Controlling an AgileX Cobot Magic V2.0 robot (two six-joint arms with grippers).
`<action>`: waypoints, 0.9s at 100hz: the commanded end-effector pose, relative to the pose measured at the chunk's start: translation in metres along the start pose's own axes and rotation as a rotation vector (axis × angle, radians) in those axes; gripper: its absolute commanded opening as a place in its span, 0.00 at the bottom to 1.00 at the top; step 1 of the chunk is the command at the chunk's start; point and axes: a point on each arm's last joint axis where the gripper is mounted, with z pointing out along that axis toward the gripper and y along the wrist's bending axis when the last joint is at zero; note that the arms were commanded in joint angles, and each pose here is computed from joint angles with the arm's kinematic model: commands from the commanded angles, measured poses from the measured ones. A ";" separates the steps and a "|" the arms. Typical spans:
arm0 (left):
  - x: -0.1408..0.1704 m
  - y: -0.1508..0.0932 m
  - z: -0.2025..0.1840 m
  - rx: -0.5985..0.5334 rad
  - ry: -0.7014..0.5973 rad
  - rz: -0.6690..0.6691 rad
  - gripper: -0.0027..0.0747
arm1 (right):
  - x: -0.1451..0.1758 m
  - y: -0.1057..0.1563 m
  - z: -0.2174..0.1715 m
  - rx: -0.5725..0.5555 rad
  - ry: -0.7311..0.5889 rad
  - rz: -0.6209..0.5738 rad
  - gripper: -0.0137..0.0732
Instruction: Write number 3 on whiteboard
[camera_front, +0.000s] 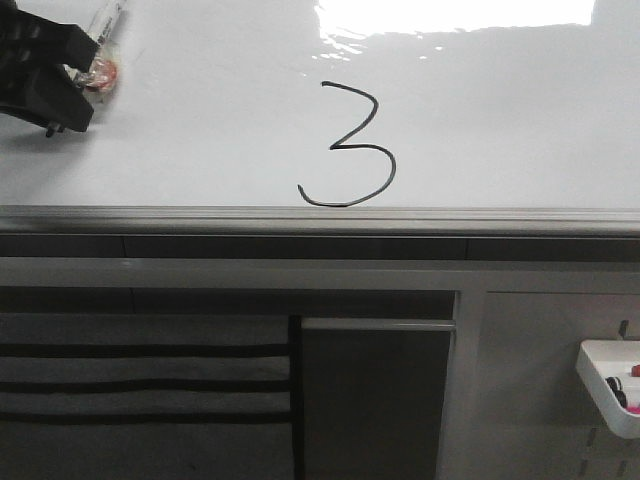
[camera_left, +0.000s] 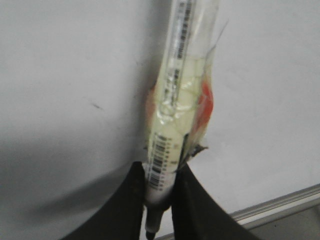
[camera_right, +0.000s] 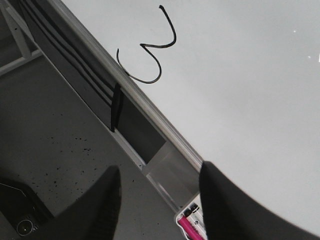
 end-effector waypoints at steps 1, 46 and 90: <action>-0.017 0.001 -0.012 -0.026 -0.103 -0.023 0.04 | -0.010 -0.004 -0.009 0.042 -0.080 0.010 0.52; -0.017 0.001 -0.012 -0.025 -0.101 -0.023 0.45 | -0.011 -0.004 -0.009 0.038 -0.083 0.014 0.52; -0.018 -0.001 -0.012 0.000 -0.111 -0.107 0.45 | -0.008 -0.002 -0.009 0.013 -0.050 0.014 0.52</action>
